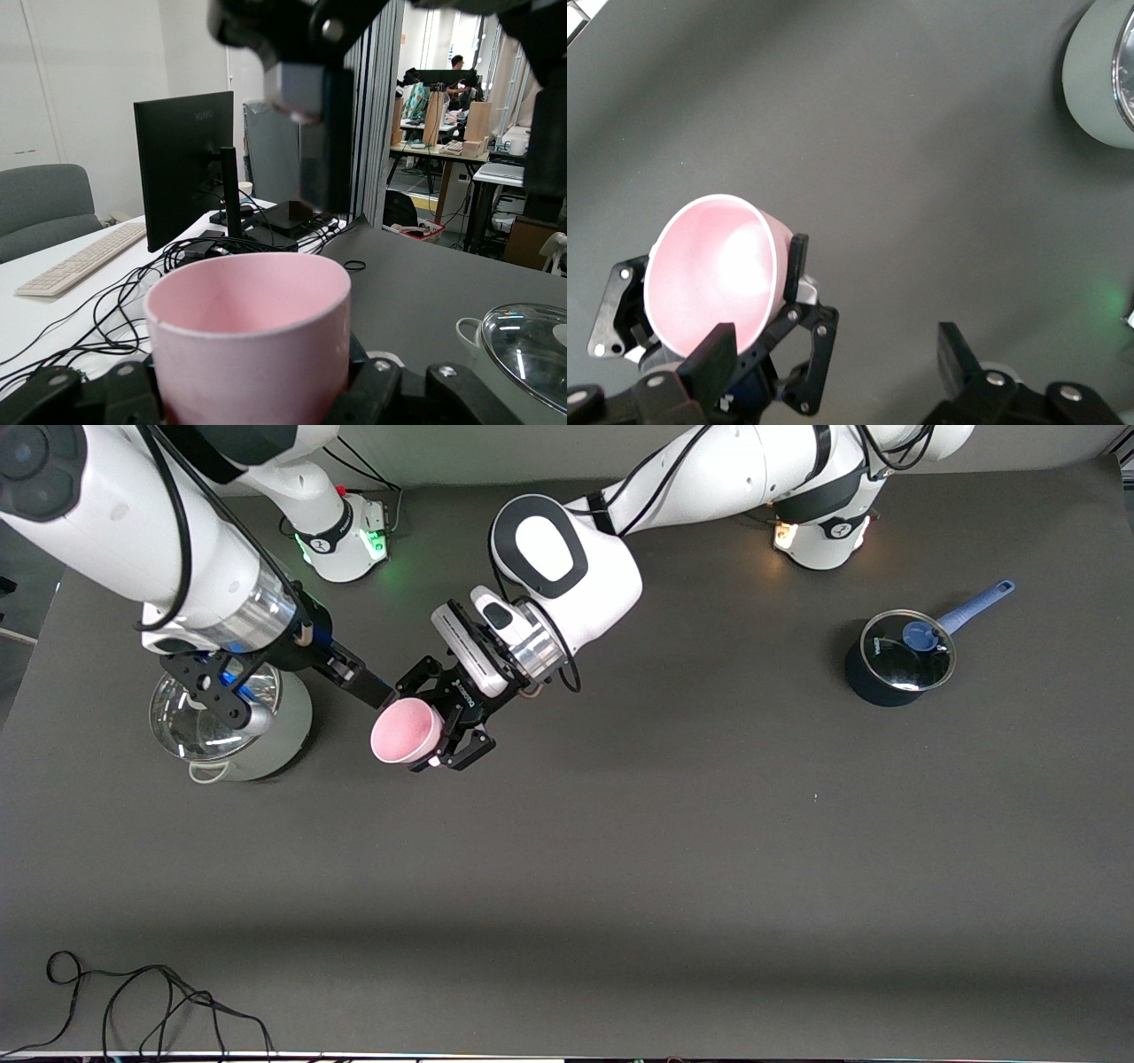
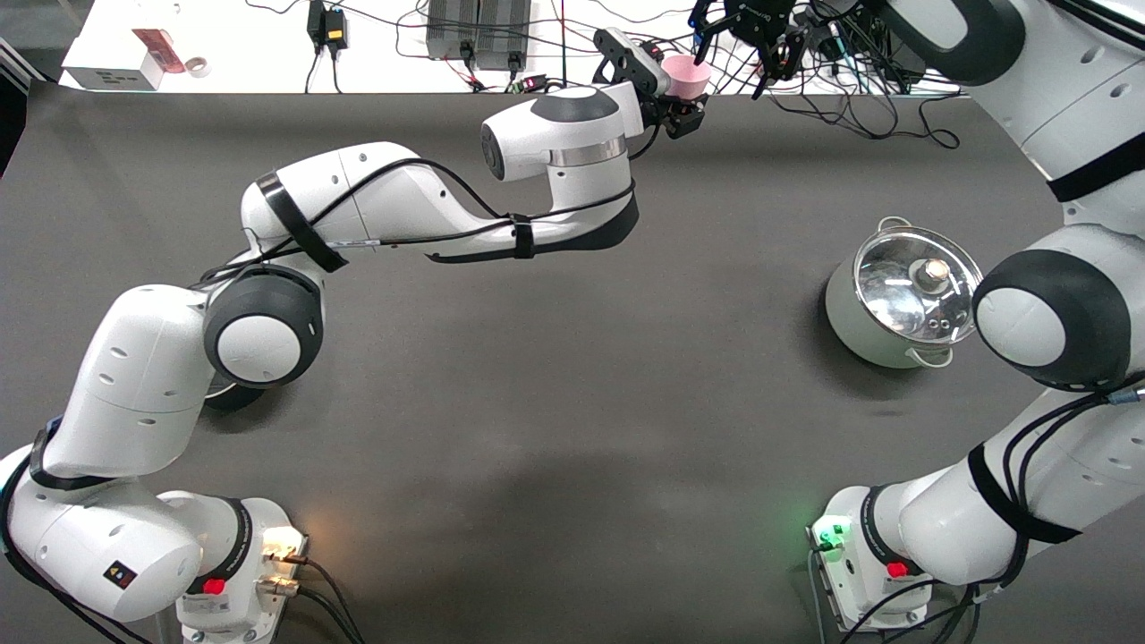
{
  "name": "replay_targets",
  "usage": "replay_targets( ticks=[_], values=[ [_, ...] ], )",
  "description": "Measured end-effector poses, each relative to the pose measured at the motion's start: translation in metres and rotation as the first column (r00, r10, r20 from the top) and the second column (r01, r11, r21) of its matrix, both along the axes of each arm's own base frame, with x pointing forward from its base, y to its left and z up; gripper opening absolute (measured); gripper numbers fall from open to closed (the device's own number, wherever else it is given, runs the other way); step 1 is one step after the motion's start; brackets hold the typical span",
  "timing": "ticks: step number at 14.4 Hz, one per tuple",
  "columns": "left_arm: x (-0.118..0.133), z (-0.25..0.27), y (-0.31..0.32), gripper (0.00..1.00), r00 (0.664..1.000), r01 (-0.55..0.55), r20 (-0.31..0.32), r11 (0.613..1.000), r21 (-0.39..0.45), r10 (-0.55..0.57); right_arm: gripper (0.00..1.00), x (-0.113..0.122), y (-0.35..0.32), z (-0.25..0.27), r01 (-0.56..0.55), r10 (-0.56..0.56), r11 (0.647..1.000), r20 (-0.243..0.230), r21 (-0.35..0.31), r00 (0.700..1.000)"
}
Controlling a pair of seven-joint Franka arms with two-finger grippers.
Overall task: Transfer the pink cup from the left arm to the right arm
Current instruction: 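Grasp the pink cup with the right gripper beside the left gripper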
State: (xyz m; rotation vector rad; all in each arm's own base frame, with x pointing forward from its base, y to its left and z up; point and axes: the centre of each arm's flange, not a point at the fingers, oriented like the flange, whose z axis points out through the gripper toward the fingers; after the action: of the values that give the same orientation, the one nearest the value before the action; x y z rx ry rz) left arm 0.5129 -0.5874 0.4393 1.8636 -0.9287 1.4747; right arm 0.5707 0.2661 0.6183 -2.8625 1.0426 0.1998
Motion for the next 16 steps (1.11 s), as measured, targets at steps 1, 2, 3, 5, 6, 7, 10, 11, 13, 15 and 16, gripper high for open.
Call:
replay_targets(
  ticks=[1, 2, 3, 5, 6, 7, 10, 11, 13, 15, 16],
  values=[
    [0.000, 0.000, 0.000, 0.66, 1.000, 0.000, 0.000, 1.000, 0.000, 0.000, 1.00, 0.002, 0.001, -0.005, 0.002, -0.002, 1.000, 0.000, 0.000, 1.000],
    [0.000, 0.000, 0.000, 0.66, 1.000, 0.000, 0.000, 1.000, -0.001, 0.000, 1.00, 0.004, 0.001, -0.011, 0.005, -0.005, 1.000, 0.000, 0.001, 1.000],
    [0.000, 0.001, 0.000, 0.66, 1.000, 0.000, 0.001, 1.000, -0.001, 0.000, 1.00, 0.006, 0.002, -0.018, 0.007, -0.007, 1.000, 0.000, 0.000, 1.000],
    [0.000, 0.001, 0.000, 0.66, 1.000, 0.000, 0.001, 1.000, -0.001, 0.000, 1.00, 0.011, 0.004, -0.028, 0.011, -0.011, 1.000, 0.004, 0.003, 1.000],
    [0.000, 0.001, 0.000, 0.66, 1.000, 0.000, 0.001, 1.000, -0.002, 0.000, 1.00, 0.012, 0.004, -0.030, 0.012, -0.012, 1.000, 0.005, 0.003, 1.000],
    [0.000, 0.001, 0.000, 0.66, 1.000, -0.001, -0.002, 1.000, -0.004, 0.001, 0.99, 0.012, 0.004, -0.031, 0.012, -0.012, 1.000, 0.005, 0.003, 1.000],
    [0.000, 0.002, 0.000, 0.66, 1.000, -0.006, -0.017, 1.000, -0.016, 0.006, 0.91, 0.012, 0.004, -0.031, 0.012, -0.012, 1.000, 0.006, 0.004, 1.000],
    [0.000, 0.002, 0.000, 0.66, 1.000, -0.007, -0.018, 1.000, -0.017, 0.007, 0.81, 0.012, 0.004, -0.031, 0.012, -0.012, 1.000, 0.005, 0.004, 1.000],
    [0.000, 0.002, 0.000, 0.66, 1.000, -0.008, -0.020, 1.000, -0.019, 0.007, 0.60, 0.012, 0.004, -0.031, 0.013, -0.013, 1.000, 0.006, 0.004, 1.000],
    [-0.002, 0.002, -0.002, 0.66, 1.000, -0.002, -0.020, 1.000, -0.019, 0.002, 0.37, 0.013, 0.006, -0.029, 0.013, -0.013, 1.000, 0.020, 0.012, 1.000],
    [-0.005, 0.002, -0.004, 0.66, 1.000, 0.001, -0.020, 1.000, -0.019, -0.001, 0.28, 0.013, 0.007, -0.028, 0.012, -0.012, 1.000, 0.024, 0.014, 1.000]
  ],
)
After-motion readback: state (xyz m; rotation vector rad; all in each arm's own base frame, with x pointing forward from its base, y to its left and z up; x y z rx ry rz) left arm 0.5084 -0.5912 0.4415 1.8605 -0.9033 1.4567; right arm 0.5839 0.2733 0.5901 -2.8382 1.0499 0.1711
